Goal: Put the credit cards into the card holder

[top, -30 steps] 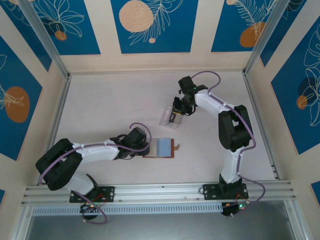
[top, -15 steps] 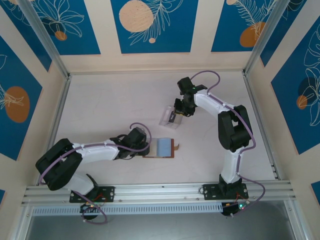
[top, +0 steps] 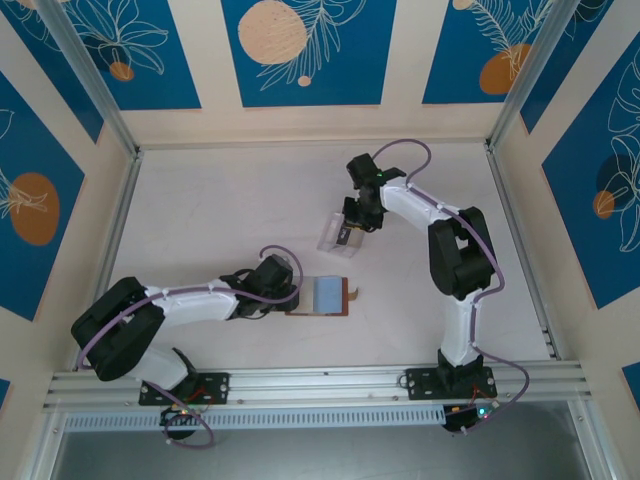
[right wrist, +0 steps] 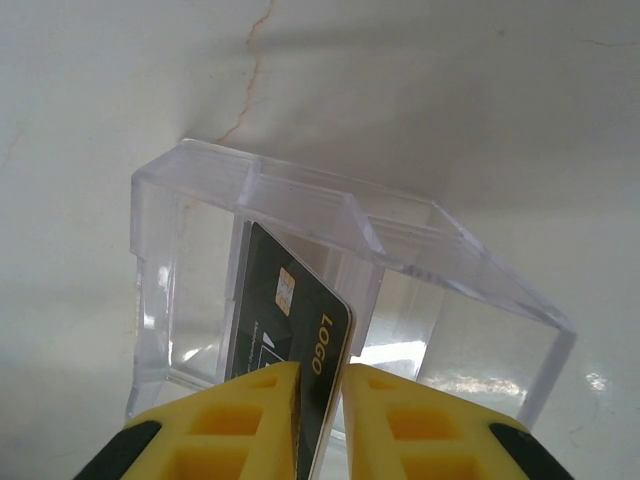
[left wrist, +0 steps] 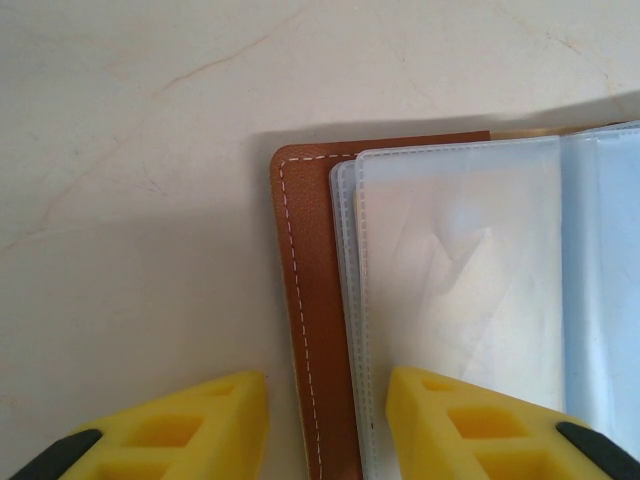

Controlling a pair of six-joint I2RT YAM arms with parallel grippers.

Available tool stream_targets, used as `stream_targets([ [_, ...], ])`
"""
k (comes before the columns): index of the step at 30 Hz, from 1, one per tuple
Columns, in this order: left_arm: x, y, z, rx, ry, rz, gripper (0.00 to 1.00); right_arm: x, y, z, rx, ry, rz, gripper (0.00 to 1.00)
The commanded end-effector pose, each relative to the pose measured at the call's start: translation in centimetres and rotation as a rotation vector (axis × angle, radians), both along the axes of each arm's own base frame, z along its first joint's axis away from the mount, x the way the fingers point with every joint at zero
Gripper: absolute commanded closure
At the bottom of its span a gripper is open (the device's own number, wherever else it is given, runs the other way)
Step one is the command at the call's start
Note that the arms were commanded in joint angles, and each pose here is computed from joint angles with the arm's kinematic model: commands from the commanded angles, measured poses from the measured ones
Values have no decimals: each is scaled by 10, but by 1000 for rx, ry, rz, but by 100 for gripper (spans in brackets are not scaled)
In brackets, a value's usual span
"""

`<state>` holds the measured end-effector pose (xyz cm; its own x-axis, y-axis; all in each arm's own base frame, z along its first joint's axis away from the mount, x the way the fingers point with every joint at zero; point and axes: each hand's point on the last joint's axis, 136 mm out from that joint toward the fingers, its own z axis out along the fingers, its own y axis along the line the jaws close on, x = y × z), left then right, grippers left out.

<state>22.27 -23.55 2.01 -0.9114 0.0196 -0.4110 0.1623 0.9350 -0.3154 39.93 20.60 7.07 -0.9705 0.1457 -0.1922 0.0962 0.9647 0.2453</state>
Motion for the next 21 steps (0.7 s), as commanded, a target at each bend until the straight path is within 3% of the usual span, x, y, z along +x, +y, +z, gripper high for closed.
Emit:
stream_targets([
  [1, -17, 12, -27, 61, 63, -18, 62, -8, -13, -13, -99, 35, 11, 80],
  [8, -17, 12, -28, 60, 65, -16, 62, -8, -18, -2, -147, 1, 30, 88],
  [21, -18, 12, -28, 57, 68, -12, 63, -2, -19, 19, -187, -30, 114, 92],
])
